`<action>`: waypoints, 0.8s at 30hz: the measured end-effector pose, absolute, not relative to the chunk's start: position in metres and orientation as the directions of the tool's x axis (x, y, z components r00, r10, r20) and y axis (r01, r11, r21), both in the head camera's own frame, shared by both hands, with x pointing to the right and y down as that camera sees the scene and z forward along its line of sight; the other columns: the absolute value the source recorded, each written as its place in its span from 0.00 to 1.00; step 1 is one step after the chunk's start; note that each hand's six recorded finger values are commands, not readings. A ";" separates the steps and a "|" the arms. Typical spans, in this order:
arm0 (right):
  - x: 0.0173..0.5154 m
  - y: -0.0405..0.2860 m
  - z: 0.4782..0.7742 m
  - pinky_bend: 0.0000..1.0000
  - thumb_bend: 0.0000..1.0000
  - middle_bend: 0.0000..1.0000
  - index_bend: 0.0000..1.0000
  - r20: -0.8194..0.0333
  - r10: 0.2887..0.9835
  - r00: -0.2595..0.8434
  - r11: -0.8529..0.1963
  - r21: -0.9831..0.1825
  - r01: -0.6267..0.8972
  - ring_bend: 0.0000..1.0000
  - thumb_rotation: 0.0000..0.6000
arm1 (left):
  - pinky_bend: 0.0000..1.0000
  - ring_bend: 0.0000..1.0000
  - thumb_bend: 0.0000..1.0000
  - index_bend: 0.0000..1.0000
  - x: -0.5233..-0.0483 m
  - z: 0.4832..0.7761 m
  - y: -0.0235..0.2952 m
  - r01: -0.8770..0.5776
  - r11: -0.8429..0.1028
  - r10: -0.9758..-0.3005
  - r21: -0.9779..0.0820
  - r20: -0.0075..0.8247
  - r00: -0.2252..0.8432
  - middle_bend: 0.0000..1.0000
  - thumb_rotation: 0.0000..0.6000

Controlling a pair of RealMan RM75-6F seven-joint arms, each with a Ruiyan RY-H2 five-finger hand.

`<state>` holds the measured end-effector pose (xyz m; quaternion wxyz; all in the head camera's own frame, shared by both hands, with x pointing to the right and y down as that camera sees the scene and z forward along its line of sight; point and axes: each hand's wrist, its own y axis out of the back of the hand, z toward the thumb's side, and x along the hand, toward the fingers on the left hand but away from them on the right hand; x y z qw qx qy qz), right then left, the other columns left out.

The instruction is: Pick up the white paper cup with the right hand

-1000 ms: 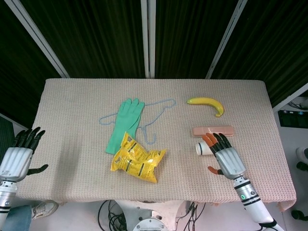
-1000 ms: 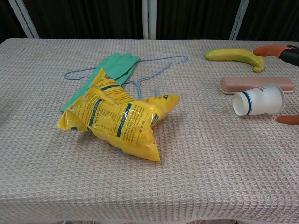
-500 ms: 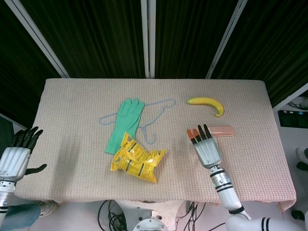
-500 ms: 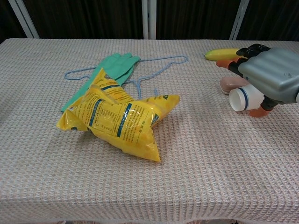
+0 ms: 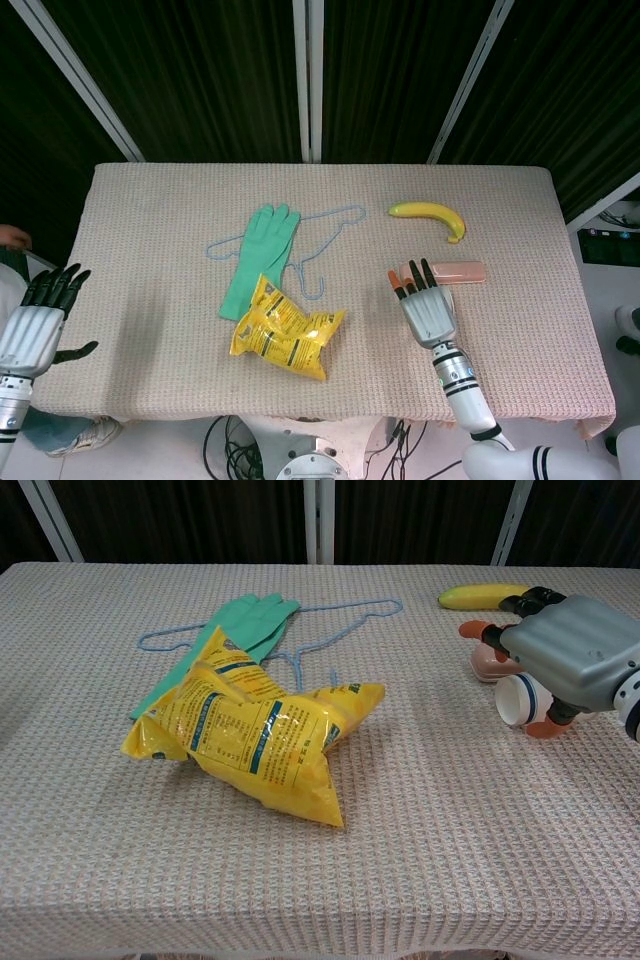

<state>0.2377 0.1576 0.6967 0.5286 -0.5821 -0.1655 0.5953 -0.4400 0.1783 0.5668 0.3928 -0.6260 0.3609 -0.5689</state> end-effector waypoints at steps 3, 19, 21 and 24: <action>0.237 0.158 0.699 0.00 0.06 0.34 0.19 -0.524 0.816 0.243 -0.383 -0.806 -0.452 0.00 1.00 | 0.00 0.00 0.04 0.00 -0.441 0.567 0.178 -0.007 -0.430 -0.899 -0.903 0.428 0.090 0.00 1.00; 0.220 0.154 0.676 0.00 0.18 0.53 0.46 -0.425 0.842 0.334 -0.364 -0.902 -0.232 0.10 1.00 | 0.00 0.00 0.04 0.00 -0.442 0.565 0.177 -0.012 -0.427 -0.901 -0.904 0.424 0.087 0.00 1.00; 0.218 0.154 0.669 0.00 0.18 0.54 0.46 -0.404 0.845 0.350 -0.387 -0.914 -0.121 0.10 1.00 | 0.00 0.00 0.04 0.00 -0.443 0.565 0.178 -0.010 -0.427 -0.901 -0.904 0.425 0.087 0.00 1.00; 0.219 0.154 0.662 0.00 0.18 0.55 0.47 -0.378 0.854 0.358 -0.431 -0.899 0.080 0.10 1.00 | 0.00 0.00 0.04 0.00 -0.443 0.567 0.178 -0.006 -0.432 -0.899 -0.902 0.430 0.086 0.00 1.00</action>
